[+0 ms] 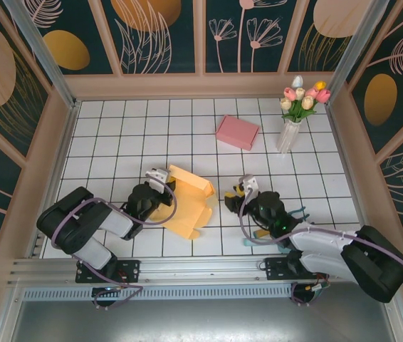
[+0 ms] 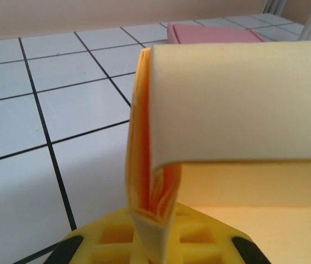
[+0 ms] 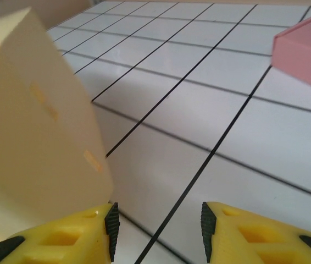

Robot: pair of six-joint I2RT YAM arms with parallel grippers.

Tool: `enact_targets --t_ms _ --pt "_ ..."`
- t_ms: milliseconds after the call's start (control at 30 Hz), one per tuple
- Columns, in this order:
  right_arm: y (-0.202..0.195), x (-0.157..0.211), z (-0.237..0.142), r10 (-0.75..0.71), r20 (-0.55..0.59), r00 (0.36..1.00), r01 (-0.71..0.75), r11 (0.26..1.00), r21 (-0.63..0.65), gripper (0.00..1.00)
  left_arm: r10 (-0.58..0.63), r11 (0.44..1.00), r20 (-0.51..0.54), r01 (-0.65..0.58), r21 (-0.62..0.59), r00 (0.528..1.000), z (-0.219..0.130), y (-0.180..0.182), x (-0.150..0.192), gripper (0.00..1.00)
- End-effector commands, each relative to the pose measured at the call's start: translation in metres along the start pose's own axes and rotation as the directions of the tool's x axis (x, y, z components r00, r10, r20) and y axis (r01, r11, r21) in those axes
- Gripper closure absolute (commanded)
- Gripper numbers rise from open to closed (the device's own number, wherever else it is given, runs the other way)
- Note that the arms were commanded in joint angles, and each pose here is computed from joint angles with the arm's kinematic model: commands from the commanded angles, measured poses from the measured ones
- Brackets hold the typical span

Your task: Fold the paper box

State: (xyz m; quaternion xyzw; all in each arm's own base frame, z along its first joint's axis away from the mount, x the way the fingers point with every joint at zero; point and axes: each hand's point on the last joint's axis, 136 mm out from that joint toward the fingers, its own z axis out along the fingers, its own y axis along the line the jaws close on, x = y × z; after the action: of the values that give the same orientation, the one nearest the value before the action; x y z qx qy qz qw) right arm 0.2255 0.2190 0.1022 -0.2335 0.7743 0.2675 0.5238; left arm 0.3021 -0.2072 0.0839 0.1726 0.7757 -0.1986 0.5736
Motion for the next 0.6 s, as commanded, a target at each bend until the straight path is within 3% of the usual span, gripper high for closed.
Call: enact_targets --t_ms 0,367,567 --pt "0.005 -0.014 -0.008 -0.007 0.097 0.995 0.007 1.0 -0.005 0.53 -0.029 0.999 0.045 0.029 0.014 0.999 -0.001 -0.003 -0.014 1.0" --pt "0.059 -0.023 -0.006 -0.151 0.147 0.978 0.185 0.947 -0.261 0.53 -0.026 0.999 0.026 0.025 0.043 0.999 0.002 -0.008 -0.011 1.0" --pt "0.076 -0.025 -0.004 -0.205 0.162 0.965 0.248 0.913 -0.325 0.53 -0.029 0.998 0.023 0.027 0.057 0.999 0.002 -0.011 -0.011 1.0"
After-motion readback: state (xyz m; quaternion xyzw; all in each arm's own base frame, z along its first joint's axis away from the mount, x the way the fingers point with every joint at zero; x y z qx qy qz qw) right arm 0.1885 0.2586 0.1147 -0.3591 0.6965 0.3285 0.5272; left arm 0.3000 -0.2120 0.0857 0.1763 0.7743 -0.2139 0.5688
